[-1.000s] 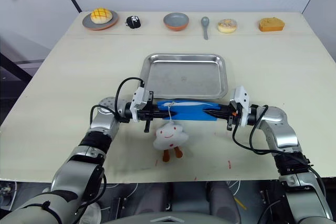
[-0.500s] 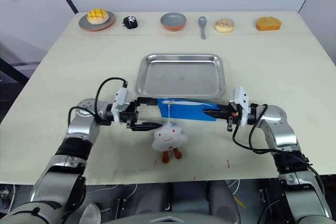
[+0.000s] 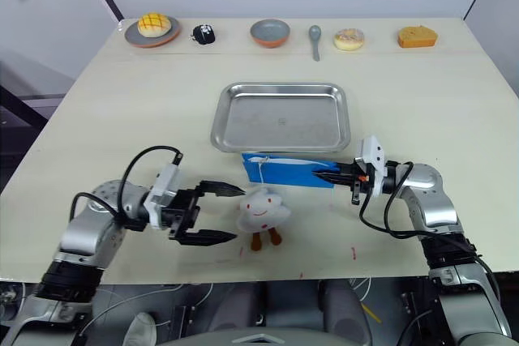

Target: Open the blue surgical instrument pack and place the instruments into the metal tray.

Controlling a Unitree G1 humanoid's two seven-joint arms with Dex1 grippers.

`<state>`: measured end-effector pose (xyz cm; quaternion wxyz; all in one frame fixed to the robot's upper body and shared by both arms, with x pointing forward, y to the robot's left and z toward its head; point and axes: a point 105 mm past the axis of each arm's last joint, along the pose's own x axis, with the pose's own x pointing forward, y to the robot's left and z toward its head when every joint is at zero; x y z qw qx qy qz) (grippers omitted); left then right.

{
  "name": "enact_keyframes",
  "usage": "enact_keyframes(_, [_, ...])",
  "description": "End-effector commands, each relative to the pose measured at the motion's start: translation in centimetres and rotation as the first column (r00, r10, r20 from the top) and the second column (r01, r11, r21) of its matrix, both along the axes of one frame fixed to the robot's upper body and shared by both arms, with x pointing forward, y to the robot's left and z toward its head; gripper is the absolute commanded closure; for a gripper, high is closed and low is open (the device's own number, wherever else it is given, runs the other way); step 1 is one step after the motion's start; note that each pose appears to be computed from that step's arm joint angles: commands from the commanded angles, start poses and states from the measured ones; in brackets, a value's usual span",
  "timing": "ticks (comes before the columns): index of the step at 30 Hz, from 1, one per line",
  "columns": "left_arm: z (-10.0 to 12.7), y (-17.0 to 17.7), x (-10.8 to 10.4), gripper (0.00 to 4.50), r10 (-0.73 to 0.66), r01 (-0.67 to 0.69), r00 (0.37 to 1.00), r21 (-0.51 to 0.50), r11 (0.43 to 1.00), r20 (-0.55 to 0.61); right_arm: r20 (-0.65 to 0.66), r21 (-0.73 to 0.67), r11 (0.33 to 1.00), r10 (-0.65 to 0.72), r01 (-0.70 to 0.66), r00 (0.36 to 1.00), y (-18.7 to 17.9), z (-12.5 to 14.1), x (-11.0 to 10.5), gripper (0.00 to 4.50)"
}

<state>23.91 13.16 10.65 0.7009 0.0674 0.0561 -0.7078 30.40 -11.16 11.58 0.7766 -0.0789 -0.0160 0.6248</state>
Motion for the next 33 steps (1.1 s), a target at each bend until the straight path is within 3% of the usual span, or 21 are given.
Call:
enact_keyframes(1, [-0.7,-1.4,0.2,0.01,0.009,-0.010,0.999,0.023,1.000,0.033,0.043,0.016,1.000,0.015,-0.016,0.999,0.2,1.0,-0.1,4.50])
enact_keyframes(4, [-1.8,-1.8,0.3,0.01,0.000,-0.003,0.999,0.064,0.998,0.051,0.044,0.017,1.000,0.011,-0.012,0.999,0.1,1.0,0.0,4.50])
enact_keyframes(5, [-2.1,-1.9,0.4,0.41,-0.004,-0.001,0.998,0.076,0.997,0.065,0.044,0.017,1.000,0.010,-0.010,0.999,0.1,1.0,0.0,4.50])
enact_keyframes(7, [-2.4,-2.1,0.4,0.78,-0.009,0.003,0.997,0.080,0.997,0.078,0.045,0.018,1.000,0.007,-0.008,0.999,0.1,1.0,0.0,4.50])
enact_keyframes(10, [-2.4,-2.0,0.5,1.96,-0.005,-0.002,0.995,0.070,0.998,0.097,0.047,0.019,1.000,0.006,-0.007,0.999,0.1,1.0,0.0,4.50])
enact_keyframes(11, [-2.4,-1.9,0.6,2.61,-0.006,-0.002,0.994,0.077,0.997,0.106,0.047,0.019,1.000,0.006,-0.006,0.999,0.2,1.0,0.0,4.50])
enact_keyframes(16, [-2.6,-0.7,0.6,4.49,-0.009,0.000,0.995,0.091,0.996,0.097,0.047,0.021,1.000,0.009,-0.010,0.999,0.3,0.9,0.1,4.50])
enact_keyframes(28, [6.0,2.4,2.1,4.49,0.012,-0.003,0.987,-0.054,0.999,0.162,0.056,0.010,1.000,0.028,-0.029,0.998,0.2,0.6,-0.1,4.50])
enact_keyframes(33, [6.8,4.5,2.6,4.49,0.049,-0.049,0.986,-0.006,0.999,0.156,0.054,0.009,0.999,0.030,-0.031,0.998,0.4,0.4,-0.1,4.50])
